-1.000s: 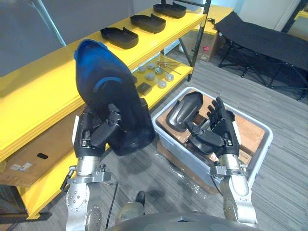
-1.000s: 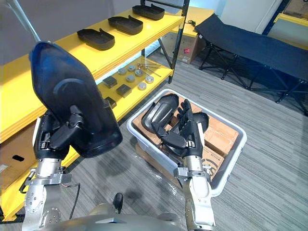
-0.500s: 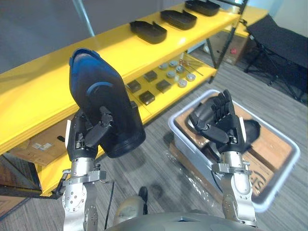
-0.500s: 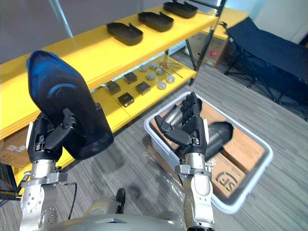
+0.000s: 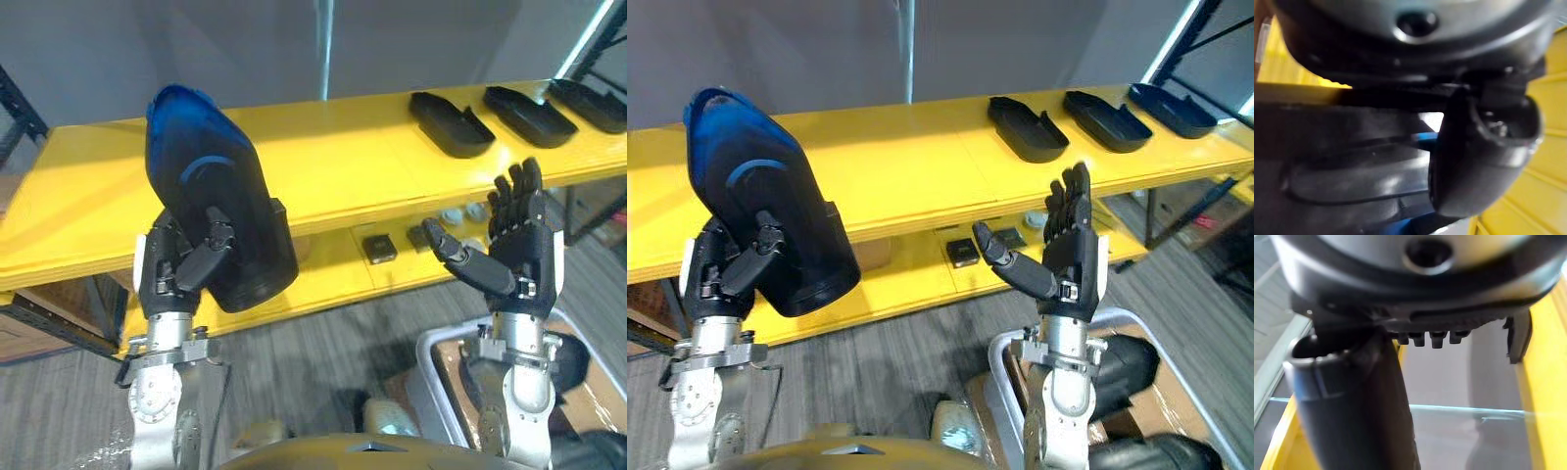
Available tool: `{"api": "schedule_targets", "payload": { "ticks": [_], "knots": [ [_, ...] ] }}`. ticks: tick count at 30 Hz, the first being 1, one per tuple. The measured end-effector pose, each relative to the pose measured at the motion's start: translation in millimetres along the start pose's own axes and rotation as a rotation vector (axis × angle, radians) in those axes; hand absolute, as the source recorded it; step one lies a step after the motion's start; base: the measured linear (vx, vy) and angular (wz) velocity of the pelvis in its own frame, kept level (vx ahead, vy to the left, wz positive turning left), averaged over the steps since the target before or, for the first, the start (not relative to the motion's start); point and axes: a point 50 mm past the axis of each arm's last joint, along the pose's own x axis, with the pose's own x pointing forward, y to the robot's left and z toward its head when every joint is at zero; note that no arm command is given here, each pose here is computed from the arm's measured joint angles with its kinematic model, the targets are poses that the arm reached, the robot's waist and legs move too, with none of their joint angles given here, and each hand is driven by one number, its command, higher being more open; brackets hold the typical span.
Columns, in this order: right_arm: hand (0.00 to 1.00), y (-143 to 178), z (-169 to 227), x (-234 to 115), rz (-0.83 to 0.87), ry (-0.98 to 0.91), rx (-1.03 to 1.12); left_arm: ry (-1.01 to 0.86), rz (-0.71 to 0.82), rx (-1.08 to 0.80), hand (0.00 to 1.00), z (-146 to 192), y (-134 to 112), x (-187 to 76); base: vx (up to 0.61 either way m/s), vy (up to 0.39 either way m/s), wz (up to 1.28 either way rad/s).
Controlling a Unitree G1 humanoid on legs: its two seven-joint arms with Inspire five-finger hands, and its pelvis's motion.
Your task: Walk over and take three plastic housings, then place them on the shelf
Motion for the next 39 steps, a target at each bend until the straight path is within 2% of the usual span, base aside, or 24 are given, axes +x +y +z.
{"api": "schedule_targets", "payload": {
  "ticks": [4, 12, 17, 22, 32, 37, 39],
  "knots": [
    [1.0, -1.8, 5.2, 5.5, -0.018, -0.038, 0.001, -0.027, -0.008, -0.009, 0.0, 5.1, -3.2, 1.8, 0.19, -0.091, 0.07],
    [1.0, -4.7, 2.5, -6.2, -0.072, -0.011, 0.029, -0.033, -0.032, -0.017, 0.0, 4.8, -8.3, 2.9, 0.06, 0.029, 0.06],
    [1.0, -2.5, 12.8, -0.6, -0.085, -0.089, 0.023, -0.071, -0.159, -0.022, 0.0, 6.4, -30.1, 9.2, -0.01, 0.206, -0.24],
    [1.0, 6.0, 14.3, 0.5, -0.064, -0.103, 0.057, -0.151, -0.206, -0.01, 0.0, 17.8, -36.1, 27.0, 0.0, 0.289, -0.69],
    [1.0, 16.9, 4.1, -2.6, -0.025, -0.021, 0.096, 0.012, -0.3, 0.05, 0.0, -3.9, -57.7, 49.0, 0.07, 0.036, -0.38],
    [1.0, 15.7, -7.8, -15.4, 0.017, 0.097, 0.078, 0.01, -0.203, 0.102, 0.0, -7.0, -53.9, 80.3, -0.03, -0.042, -0.25],
    [1.0, 17.4, -11.5, -19.7, 0.054, 0.141, 0.081, -0.02, -0.073, 0.132, 0.0, -2.6, -42.0, 102.9, -0.08, -0.031, -0.37]
  ]
}}
